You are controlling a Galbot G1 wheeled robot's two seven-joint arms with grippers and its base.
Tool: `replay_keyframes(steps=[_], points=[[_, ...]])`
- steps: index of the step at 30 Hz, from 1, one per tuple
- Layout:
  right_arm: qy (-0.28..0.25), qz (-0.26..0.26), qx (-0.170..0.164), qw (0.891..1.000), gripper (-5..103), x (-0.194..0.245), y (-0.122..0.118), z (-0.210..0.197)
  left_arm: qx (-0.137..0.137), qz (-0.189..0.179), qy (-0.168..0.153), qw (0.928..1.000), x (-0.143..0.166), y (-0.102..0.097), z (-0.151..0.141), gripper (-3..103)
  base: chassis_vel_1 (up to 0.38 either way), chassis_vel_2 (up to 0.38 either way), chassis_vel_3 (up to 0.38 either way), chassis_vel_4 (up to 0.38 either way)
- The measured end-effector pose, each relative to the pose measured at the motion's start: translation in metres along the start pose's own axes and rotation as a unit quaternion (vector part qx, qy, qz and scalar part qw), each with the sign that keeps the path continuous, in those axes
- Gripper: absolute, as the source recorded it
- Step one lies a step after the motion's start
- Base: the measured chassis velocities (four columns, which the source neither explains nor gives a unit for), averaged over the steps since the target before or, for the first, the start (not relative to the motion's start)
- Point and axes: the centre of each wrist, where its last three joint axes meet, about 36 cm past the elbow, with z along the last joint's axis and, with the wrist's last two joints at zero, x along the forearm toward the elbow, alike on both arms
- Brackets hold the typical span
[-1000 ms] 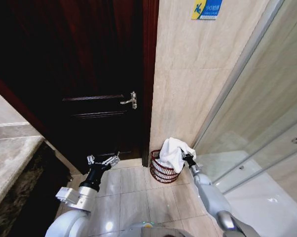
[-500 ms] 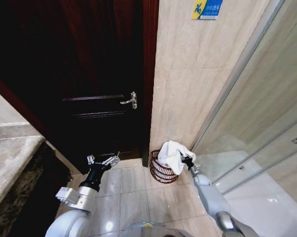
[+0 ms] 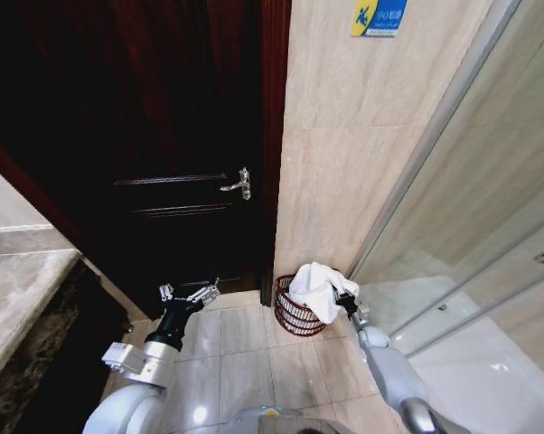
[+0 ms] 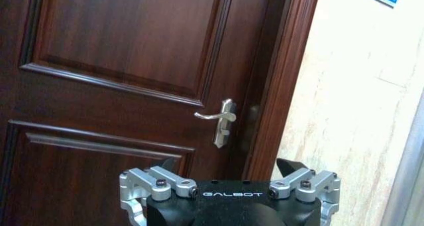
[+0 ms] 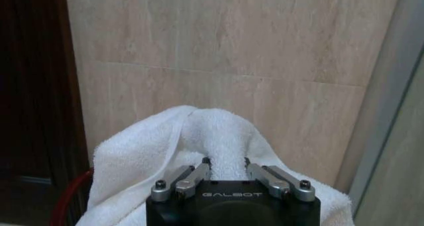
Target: Discard the used towel into the hamper.
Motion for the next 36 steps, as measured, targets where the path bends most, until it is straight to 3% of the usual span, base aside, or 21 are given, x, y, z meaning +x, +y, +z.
replay_keyframes(steps=[7, 10, 19, 23, 36], points=[[0.009, 0.002, 0.007, 1.0, 15, 0.0, 0.002, 0.0, 0.0, 0.0, 0.0, 1.0, 0.0, 0.0, 0.0, 100, -0.167, 0.163, 0.162, -0.154], [0.049, -0.01, 0.036, 0.998, 15, 0.011, -0.003, 0.0, 0.0, 0.0, 0.0, 1.0, 0.0, 0.0, 0.0, 100, -0.22, 0.217, 0.19, -0.188], [0.099, -0.053, 0.064, 0.992, 15, 0.023, -0.009, 0.002, 0.0, 0.0, 0.0, 1.0, 0.0, 0.0, 0.0, 100, -0.095, 0.066, 0.028, -0.042], [0.121, -0.1, 0.092, 0.983, 15, 0.003, -0.002, -0.006, 0.0, 0.0, 0.0, 1.0, 0.0, 0.0, 0.0, 100, 0.045, -0.025, -0.03, 0.029], [0.17, -0.149, 0.136, 0.965, 15, -0.05, 0.025, -0.023, 0.0, 0.0, 0.0, 1.0, 0.0, 0.0, 0.0, 100, 0.0, 0.0, 0.0, 0.0]])
